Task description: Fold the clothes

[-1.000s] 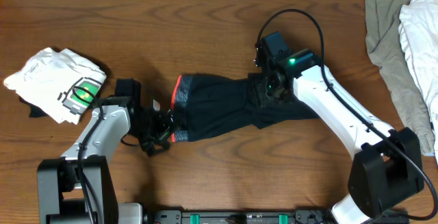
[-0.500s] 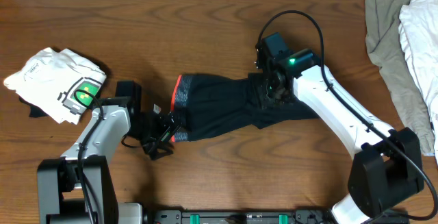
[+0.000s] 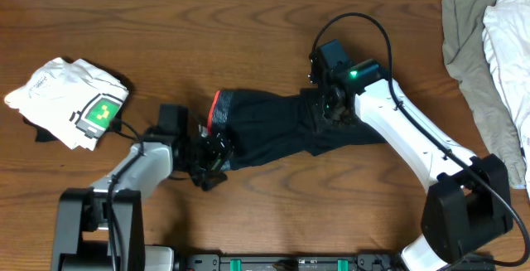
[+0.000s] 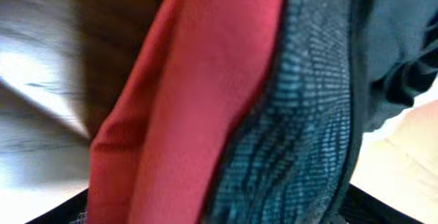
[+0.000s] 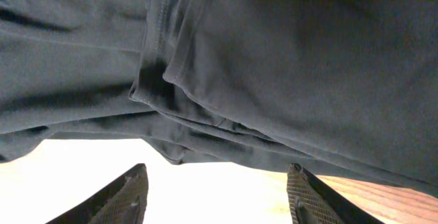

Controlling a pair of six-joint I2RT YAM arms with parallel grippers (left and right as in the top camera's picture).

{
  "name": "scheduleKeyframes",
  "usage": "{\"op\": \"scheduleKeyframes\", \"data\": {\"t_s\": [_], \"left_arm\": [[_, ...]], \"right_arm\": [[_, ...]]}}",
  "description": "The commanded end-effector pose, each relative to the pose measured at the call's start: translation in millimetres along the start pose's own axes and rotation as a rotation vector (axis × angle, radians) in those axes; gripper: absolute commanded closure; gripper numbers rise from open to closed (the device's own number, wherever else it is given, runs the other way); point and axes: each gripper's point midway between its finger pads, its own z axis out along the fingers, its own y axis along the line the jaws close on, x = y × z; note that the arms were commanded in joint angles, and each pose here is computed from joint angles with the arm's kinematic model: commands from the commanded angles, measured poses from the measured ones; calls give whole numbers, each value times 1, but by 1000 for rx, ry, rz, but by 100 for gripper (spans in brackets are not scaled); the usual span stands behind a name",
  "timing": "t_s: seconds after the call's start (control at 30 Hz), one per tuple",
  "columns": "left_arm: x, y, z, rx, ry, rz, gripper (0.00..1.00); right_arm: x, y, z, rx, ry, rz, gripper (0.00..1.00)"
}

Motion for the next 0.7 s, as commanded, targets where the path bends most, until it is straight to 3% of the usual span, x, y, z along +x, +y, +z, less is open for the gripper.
{"op": "scheduleKeyframes", "data": {"t_s": [0.0, 0.2, 0.47, 0.67], "left_arm": [[-3, 8, 5, -14, -38, -105, 16], [-10, 17, 4, -57, -88, -113, 17], [-47, 39, -14, -148, -285, -154, 17], [-67, 32, -24, -106, -364, -144, 21]], "right_arm": [[-3, -3, 1, 11, -2, -13, 37], [-3, -4, 1, 18, -4, -13, 37], [-3, -4, 1, 19, -4, -13, 37], [-3, -4, 1, 19, -4, -13, 37]]}}
